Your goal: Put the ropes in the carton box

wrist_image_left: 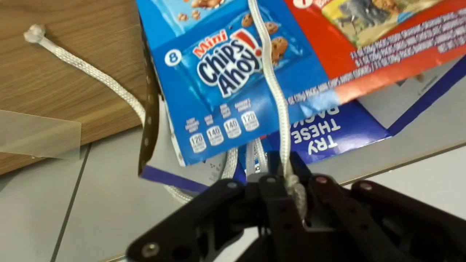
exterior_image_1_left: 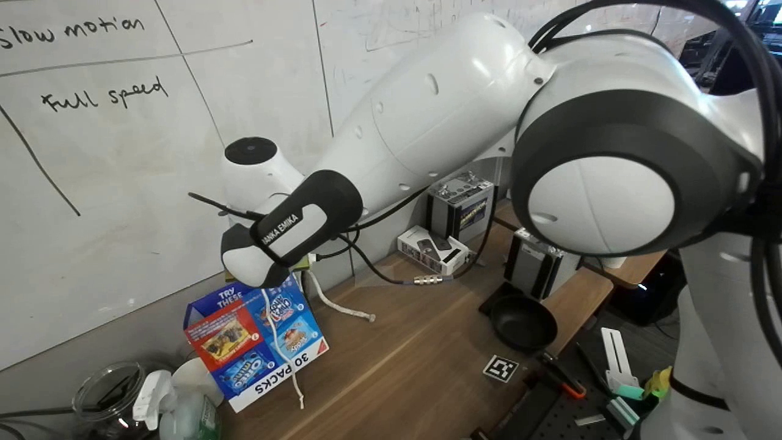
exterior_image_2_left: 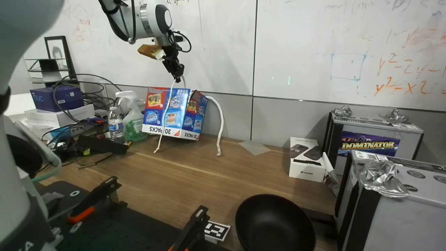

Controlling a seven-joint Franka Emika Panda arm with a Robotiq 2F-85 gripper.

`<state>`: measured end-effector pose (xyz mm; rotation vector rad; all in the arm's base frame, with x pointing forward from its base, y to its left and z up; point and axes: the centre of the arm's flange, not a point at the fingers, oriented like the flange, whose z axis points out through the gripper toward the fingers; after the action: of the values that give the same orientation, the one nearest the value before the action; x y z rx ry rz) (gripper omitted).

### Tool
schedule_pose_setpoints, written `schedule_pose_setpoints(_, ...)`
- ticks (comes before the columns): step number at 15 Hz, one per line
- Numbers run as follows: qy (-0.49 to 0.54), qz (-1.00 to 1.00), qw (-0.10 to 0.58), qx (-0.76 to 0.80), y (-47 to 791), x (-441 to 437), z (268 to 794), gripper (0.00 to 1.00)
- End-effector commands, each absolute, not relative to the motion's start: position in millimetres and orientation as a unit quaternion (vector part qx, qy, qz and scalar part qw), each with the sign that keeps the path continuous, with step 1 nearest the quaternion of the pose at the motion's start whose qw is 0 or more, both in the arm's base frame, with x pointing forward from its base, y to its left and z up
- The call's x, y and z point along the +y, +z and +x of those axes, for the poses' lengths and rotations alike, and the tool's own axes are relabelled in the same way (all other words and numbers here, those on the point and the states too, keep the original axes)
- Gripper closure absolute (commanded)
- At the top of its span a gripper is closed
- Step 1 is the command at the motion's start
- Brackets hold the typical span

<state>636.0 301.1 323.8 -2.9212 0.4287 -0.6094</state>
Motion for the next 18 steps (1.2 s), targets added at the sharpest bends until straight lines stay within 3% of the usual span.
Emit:
schedule_pose_setpoints(1, -0.202, -0.965, 0.061, 0.157, 342, 295, 640, 0.98)
schedule_pose_setpoints(18, -0.302, -0.872, 0.173, 0.345, 492, 312, 661, 0.98)
